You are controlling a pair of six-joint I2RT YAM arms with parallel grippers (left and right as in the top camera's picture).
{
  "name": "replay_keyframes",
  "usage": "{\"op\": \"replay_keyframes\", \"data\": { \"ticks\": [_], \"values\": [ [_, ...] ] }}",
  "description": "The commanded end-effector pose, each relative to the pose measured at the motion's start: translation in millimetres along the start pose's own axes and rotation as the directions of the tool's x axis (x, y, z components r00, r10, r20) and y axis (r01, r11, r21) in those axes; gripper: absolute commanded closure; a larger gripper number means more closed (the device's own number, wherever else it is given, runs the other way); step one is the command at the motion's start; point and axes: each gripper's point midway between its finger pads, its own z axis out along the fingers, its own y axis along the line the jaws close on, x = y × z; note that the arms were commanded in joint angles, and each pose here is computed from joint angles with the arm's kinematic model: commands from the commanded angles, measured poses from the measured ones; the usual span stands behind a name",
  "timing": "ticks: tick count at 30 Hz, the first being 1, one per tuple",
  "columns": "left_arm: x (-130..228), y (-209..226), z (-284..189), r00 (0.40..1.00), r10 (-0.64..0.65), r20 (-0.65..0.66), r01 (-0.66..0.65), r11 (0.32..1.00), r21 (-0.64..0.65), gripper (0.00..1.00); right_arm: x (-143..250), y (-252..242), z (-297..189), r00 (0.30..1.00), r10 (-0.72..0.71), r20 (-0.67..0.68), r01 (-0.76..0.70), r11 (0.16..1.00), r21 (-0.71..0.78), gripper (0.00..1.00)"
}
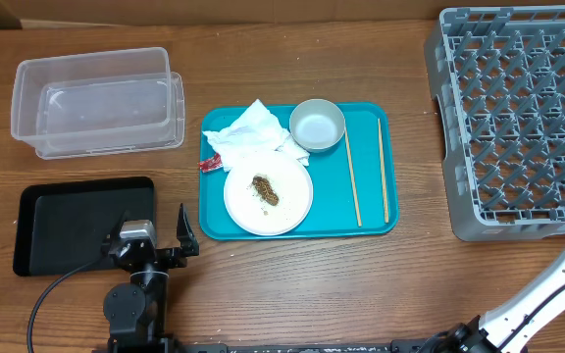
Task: Sort waste into correct bins and load items into the dishwasher
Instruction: 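Carry the white cup right and lower it into the rack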
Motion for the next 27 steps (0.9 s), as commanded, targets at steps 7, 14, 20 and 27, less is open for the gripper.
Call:
{"op": "replay_keyframes", "data": {
  "ticks": [7,14,20,27],
  "values": [
    [2,-2,0,1.0,0.016,-0.005,-0.016,1.0,0.009,0.0,41,-11,26,0.995,-0.087,0.04,0.093,0.971,-0.219,0.96],
    [2,-2,0,1.0,0.016,-0.005,-0.016,1.0,0.009,0.0,65,-22,35,0.996,-0.086,0.038,0.093,0.966,-0.243,0.96],
    [2,-2,0,1.0,0.016,-0.005,-0.016,1.0,0.009,0.0,61,-43,18,0.999,0.018,0.035,-0.01,0.977,-0.215,0.96],
    [2,-2,0,1.0,0.016,-0.005,-0.016,1.0,0.009,0.0,51,-75,-10,0.967,0.251,0.041,-0.241,0.954,-0.179,0.8]
  ]
}}
